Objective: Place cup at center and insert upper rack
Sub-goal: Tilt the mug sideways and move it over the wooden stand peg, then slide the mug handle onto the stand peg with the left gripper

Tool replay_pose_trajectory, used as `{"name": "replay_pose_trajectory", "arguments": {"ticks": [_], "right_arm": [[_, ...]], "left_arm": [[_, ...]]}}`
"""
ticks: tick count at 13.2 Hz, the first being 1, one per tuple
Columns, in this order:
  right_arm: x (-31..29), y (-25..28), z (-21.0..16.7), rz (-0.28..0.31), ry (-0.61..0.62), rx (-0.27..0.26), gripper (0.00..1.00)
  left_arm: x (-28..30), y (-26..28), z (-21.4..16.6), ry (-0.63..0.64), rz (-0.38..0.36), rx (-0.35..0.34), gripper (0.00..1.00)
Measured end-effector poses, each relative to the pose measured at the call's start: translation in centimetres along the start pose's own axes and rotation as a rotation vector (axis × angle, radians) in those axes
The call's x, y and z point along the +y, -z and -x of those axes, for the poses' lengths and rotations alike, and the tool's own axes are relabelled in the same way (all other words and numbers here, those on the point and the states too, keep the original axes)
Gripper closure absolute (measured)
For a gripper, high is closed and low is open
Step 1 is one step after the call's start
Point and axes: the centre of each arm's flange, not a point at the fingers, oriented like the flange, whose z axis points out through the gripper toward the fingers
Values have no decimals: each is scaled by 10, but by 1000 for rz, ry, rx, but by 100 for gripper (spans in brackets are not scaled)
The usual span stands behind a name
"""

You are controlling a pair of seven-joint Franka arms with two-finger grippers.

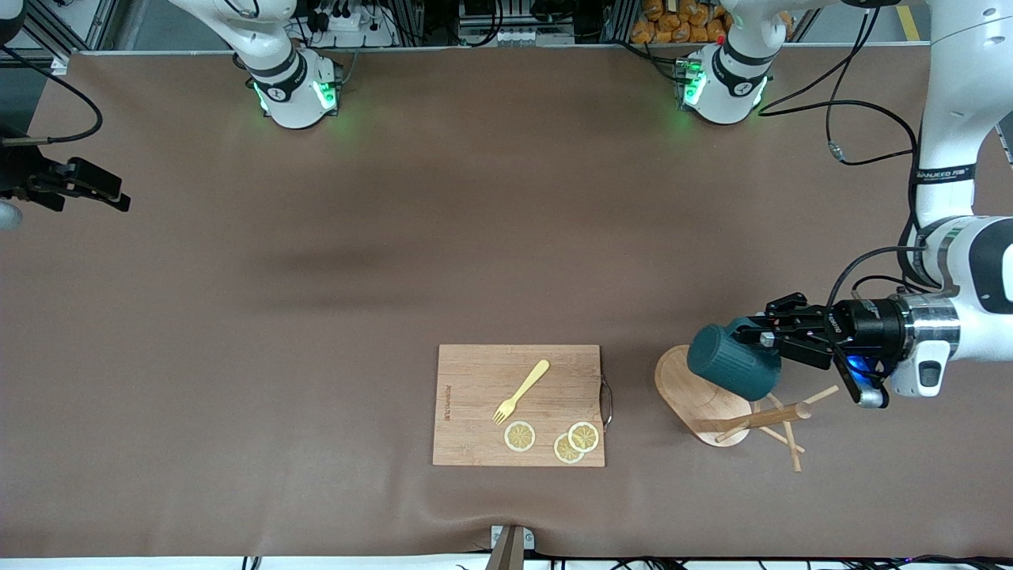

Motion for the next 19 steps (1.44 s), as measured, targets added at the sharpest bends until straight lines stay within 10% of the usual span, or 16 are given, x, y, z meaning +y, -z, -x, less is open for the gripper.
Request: {"name": "replay_pose_trajectory", "arguments": {"ticks": [19], "right_arm": [[-3, -5, 4, -1, 1, -39, 0]], "left_arm": [[-38, 30, -40, -22, 58, -10, 79]]}}
